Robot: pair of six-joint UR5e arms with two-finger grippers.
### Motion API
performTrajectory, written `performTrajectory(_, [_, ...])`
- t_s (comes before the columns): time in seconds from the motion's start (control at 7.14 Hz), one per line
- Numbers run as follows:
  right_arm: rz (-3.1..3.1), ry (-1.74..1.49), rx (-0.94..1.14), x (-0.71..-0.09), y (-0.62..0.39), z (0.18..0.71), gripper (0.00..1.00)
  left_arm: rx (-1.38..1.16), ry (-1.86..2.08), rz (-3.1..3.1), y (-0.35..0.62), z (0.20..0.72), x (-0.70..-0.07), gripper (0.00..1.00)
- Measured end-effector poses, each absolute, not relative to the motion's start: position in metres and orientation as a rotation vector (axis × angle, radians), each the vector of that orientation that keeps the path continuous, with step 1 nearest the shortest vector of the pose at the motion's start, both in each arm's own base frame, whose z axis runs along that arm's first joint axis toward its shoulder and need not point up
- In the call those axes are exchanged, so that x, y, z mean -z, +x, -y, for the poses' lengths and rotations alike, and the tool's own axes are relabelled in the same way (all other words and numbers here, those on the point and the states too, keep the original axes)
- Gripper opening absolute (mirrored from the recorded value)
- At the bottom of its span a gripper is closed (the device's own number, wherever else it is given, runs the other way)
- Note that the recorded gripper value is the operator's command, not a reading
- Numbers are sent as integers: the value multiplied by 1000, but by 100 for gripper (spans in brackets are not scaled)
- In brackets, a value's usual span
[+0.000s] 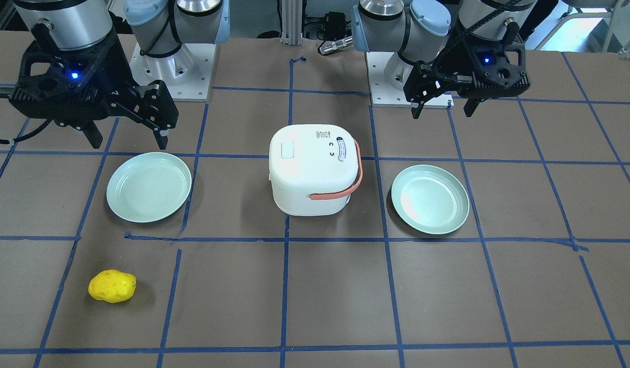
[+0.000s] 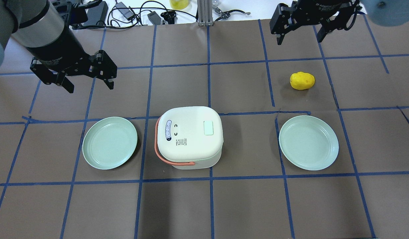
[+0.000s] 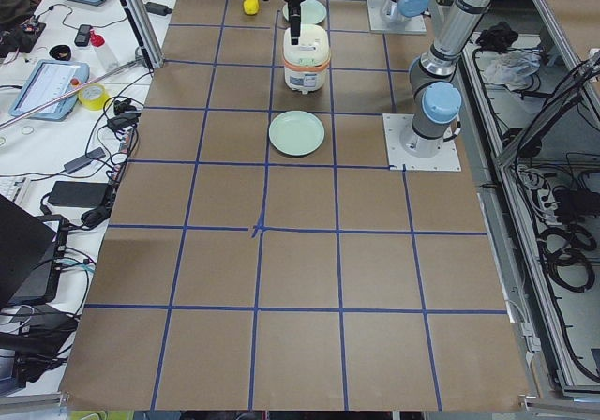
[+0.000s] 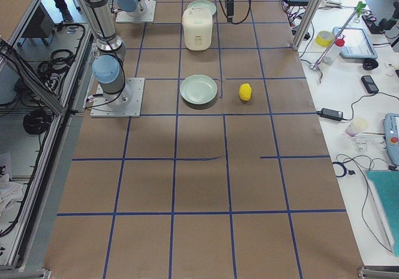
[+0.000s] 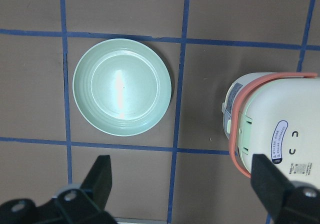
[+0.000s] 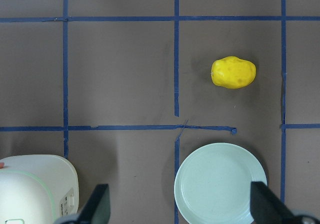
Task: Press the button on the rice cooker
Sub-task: 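Move the right gripper forward toward the white rice cooker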
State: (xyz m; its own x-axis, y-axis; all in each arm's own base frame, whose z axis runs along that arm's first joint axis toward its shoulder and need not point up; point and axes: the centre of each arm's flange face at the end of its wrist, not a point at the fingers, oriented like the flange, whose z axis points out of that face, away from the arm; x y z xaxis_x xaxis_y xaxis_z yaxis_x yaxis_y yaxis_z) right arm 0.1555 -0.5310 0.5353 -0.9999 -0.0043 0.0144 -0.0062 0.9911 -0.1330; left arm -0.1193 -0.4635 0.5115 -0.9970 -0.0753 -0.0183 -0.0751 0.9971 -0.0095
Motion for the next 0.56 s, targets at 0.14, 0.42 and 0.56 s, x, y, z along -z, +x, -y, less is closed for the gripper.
performTrajectory(0.14, [3121, 8, -205, -535, 156, 531, 100, 13, -118, -3121, -119, 464, -511, 100])
performTrajectory(0.42, [3121, 12, -201, -534, 157, 530, 100, 13, -118, -3121, -119, 464, -511, 100])
performTrajectory(0.56, [3122, 13, -200, -534, 158, 529, 100, 13, -118, -3121, -119, 463, -511, 100])
